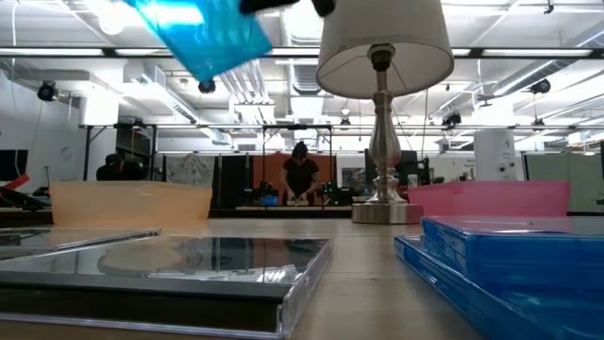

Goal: Pick & place jewel cases by type
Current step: Put the blue cd case into the orange bin

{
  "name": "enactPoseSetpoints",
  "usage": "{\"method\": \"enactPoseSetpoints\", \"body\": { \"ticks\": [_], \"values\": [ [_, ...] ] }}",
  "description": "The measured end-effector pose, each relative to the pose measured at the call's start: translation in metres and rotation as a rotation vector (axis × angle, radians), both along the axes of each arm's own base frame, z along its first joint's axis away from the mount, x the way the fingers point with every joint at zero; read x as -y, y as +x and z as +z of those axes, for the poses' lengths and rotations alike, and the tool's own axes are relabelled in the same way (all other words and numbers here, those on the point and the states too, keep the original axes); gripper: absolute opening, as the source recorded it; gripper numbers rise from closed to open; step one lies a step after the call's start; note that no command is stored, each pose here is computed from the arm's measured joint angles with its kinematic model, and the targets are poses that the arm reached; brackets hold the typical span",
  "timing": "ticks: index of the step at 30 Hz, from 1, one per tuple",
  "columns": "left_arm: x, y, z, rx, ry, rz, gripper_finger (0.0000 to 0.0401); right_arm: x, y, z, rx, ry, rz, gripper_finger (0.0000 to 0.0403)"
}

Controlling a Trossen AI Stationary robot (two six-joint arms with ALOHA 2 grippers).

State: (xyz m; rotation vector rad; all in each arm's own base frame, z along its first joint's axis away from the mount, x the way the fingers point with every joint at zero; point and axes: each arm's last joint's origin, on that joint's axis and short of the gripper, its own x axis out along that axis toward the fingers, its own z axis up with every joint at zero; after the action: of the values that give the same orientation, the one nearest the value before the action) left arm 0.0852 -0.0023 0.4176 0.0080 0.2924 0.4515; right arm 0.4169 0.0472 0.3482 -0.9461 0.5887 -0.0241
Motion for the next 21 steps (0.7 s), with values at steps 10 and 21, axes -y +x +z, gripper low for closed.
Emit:
{"method": "enactPoseSetpoints", "body": {
  "ticks": [10, 21],
  "values": [
    [0.005, 0.014, 0.003, -0.001, 0.012, -0.096, 0.0000, -0.036, -0.050, 0.075, 0.214, 0.330, -0.081, 0.0029],
    [0.015, 0.043, 0.003, 0.008, -0.007, -0.182, 0.0000, -0.058, -0.130, 0.169, 0.471, 0.905, -0.012, 0.0029]
  ]
}}
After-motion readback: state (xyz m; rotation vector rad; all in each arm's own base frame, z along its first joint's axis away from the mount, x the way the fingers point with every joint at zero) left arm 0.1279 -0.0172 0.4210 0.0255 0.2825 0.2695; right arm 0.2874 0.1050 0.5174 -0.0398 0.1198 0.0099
